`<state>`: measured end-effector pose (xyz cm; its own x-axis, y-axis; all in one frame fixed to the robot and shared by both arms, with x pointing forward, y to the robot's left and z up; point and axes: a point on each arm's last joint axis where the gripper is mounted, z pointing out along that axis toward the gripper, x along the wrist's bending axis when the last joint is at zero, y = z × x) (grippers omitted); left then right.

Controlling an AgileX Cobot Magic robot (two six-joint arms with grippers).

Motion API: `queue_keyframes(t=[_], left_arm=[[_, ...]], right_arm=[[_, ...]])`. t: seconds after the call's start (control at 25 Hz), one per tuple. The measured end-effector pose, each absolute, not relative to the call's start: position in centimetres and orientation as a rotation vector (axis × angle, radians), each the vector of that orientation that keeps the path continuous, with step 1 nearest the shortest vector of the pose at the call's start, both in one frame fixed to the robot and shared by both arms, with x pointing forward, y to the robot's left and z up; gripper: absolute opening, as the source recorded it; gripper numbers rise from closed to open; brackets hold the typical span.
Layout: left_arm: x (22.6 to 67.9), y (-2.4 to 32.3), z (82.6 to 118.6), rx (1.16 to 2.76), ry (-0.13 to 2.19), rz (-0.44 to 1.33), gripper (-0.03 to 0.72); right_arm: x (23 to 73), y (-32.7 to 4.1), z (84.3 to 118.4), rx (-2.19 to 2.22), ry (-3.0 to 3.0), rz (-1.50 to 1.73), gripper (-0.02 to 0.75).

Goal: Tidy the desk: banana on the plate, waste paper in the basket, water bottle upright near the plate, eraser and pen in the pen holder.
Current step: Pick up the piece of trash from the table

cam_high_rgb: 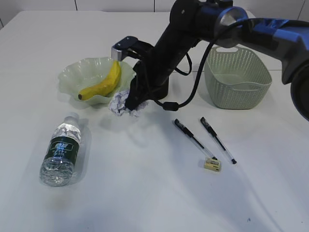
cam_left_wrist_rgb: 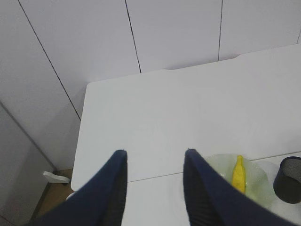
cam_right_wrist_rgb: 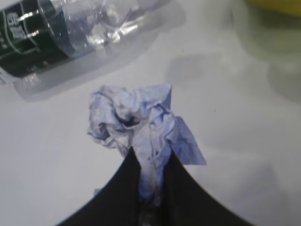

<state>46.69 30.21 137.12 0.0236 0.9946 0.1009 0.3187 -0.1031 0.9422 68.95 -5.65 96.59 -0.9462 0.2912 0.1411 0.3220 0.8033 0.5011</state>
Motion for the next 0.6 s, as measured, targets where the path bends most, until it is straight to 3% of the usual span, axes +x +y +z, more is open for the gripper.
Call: queue_keyframes(t=[0.6], left_arm=[[46.7,30.2,137.1,1.530,1.388,1.108,0.278]], right_arm=[[70.0,-5.0,103.7,-0.639,-2.951,-1.087,0.050]])
